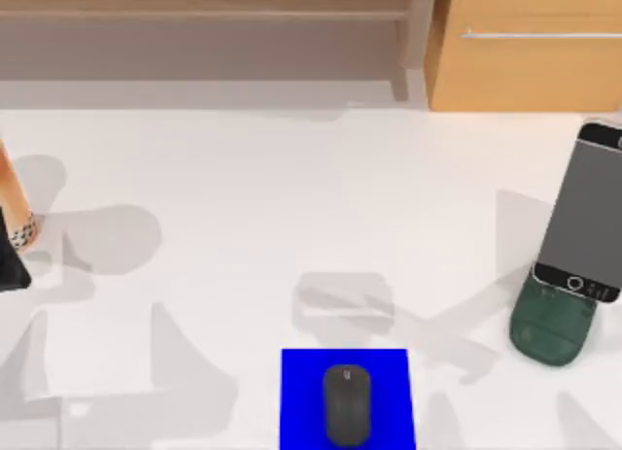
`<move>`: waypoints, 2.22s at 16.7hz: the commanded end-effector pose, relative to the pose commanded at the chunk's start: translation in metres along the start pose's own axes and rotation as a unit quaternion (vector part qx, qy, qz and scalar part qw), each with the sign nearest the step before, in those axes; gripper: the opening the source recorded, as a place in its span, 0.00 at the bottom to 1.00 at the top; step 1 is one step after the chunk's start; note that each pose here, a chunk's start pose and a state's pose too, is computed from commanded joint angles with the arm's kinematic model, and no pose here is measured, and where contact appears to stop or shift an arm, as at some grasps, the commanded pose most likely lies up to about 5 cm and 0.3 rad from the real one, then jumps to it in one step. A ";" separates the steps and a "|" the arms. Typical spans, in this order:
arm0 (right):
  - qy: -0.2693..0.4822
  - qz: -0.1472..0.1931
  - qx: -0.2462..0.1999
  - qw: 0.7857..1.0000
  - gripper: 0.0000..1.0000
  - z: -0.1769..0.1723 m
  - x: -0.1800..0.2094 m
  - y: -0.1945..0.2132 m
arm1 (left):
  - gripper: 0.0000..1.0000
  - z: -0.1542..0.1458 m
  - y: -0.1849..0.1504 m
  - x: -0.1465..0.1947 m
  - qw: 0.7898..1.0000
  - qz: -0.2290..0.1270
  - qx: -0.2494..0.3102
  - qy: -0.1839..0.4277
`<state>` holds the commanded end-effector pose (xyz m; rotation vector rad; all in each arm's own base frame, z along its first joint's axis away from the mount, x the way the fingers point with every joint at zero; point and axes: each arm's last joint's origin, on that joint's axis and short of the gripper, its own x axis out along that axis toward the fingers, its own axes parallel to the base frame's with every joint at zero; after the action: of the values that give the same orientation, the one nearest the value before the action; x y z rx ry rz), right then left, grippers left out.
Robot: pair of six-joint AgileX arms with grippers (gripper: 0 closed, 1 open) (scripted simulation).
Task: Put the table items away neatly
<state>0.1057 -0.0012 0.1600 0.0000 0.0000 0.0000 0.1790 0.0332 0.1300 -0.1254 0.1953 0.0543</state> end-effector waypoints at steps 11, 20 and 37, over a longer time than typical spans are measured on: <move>0.000 0.000 0.000 1.000 1.00 0.000 0.000 0.000 | 1.00 -0.008 0.016 0.059 0.998 -0.034 0.060 0.004; 0.000 0.000 0.000 1.000 1.00 0.000 0.000 0.000 | 1.00 -0.007 0.015 0.074 0.997 -0.035 0.062 0.002; 0.000 0.000 0.000 1.000 1.00 0.000 0.000 0.000 | 0.25 -0.008 0.014 0.090 0.997 -0.035 0.062 0.002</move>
<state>0.1057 -0.0012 0.1600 0.0000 0.0000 0.0000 0.2651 0.0500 0.1031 -0.0091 0.1985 -0.0272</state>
